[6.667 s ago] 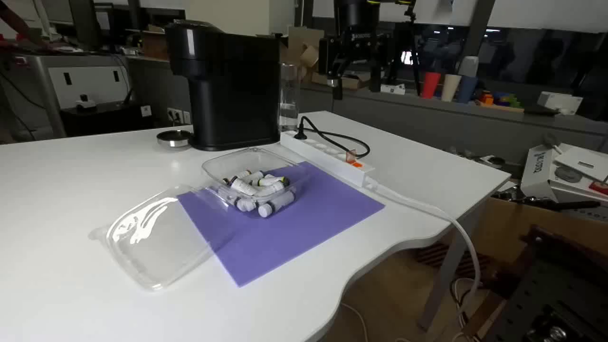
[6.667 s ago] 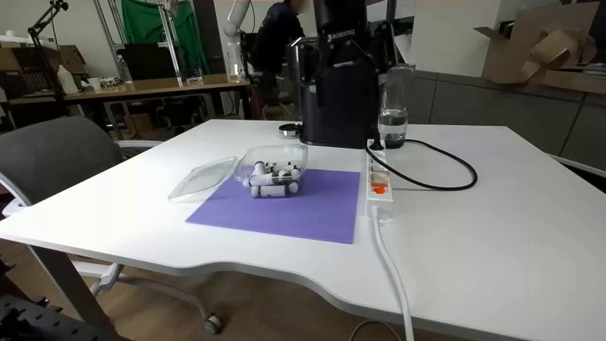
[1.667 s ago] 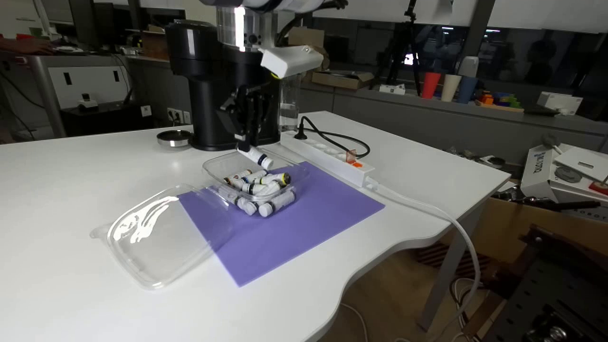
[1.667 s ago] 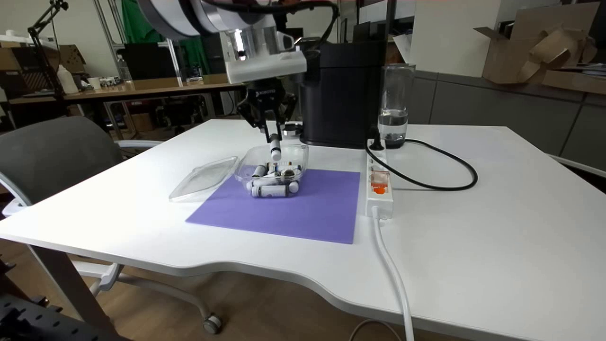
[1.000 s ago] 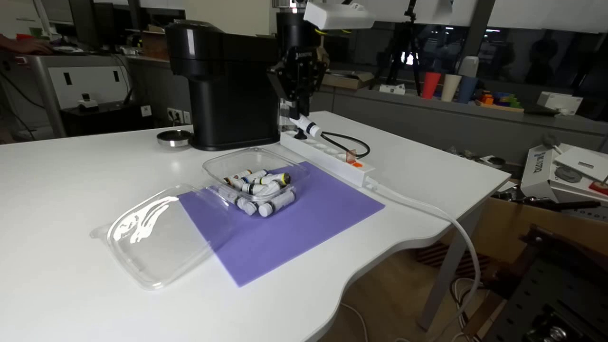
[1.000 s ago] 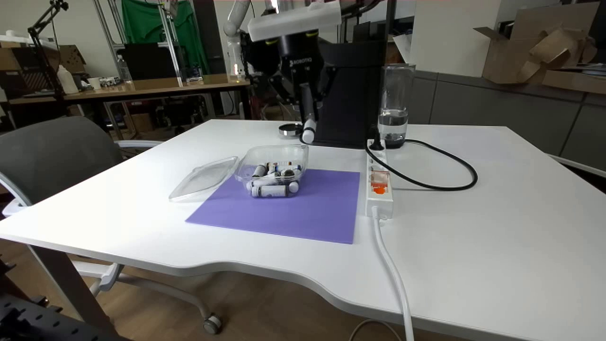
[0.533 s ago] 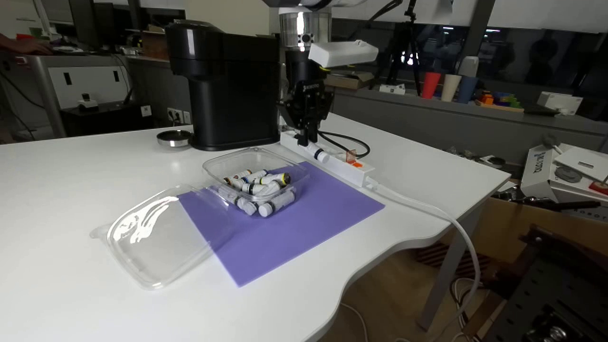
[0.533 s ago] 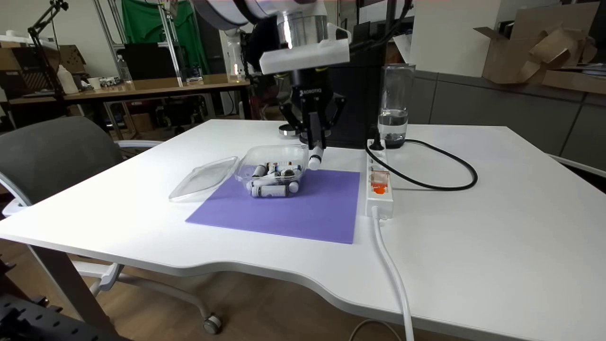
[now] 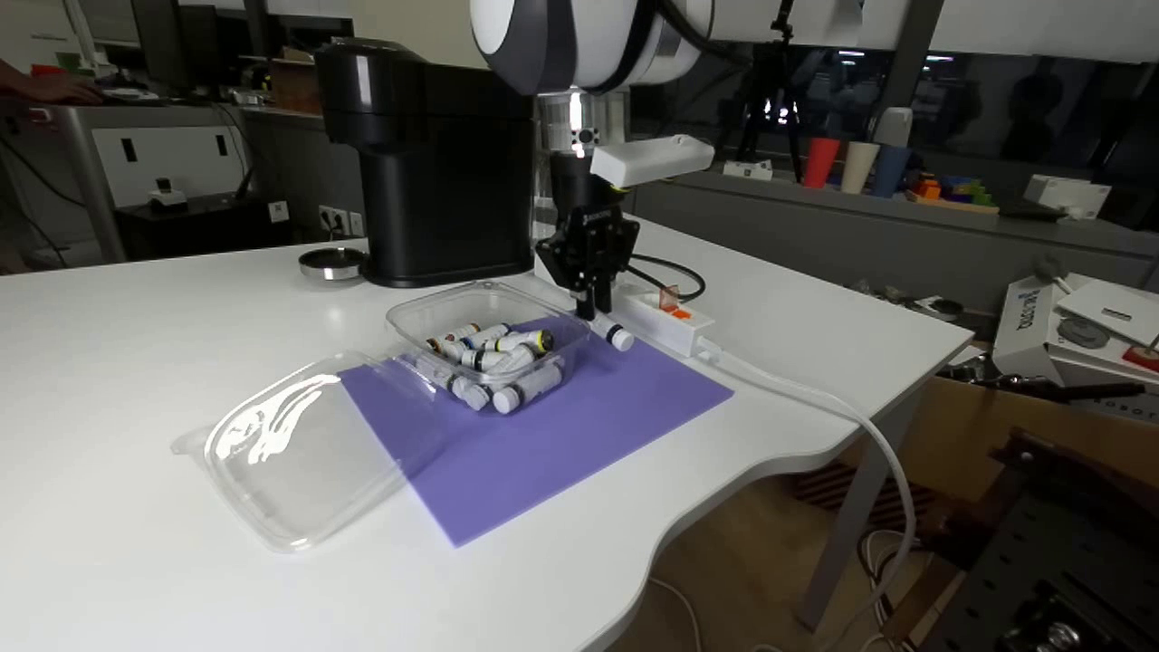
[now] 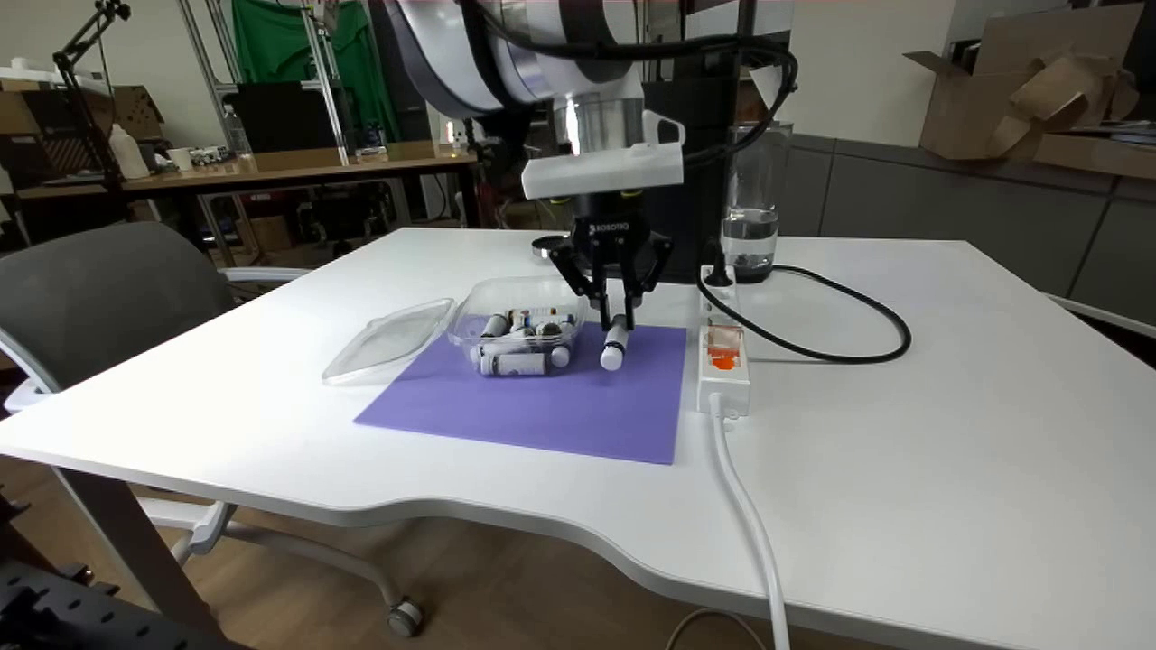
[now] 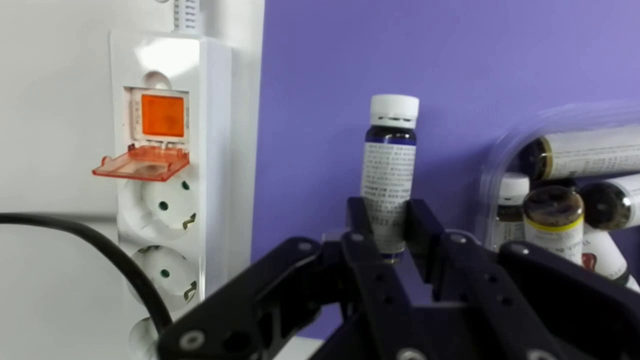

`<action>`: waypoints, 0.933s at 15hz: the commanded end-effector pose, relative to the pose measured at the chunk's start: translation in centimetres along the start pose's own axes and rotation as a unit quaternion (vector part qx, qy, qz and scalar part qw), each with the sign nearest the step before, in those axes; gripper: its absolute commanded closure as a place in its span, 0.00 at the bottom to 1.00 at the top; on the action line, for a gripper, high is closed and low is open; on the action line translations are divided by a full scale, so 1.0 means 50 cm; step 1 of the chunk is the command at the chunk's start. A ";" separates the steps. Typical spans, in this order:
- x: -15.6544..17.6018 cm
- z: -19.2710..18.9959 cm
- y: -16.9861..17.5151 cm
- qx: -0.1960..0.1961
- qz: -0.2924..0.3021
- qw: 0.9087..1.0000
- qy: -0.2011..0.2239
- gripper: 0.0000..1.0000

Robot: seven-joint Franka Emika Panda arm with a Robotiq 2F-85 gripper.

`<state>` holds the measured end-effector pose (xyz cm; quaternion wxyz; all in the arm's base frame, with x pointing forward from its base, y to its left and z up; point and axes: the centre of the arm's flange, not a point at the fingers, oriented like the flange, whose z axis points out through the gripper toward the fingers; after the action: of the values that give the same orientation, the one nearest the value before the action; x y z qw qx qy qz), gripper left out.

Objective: Remove the object from the box and put it on the table.

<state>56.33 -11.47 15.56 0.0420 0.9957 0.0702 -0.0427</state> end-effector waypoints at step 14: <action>0.032 -0.061 0.016 -0.012 0.009 0.999 0.041 0.00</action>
<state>58.57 -11.90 15.72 0.0479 0.9958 0.0771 -0.0153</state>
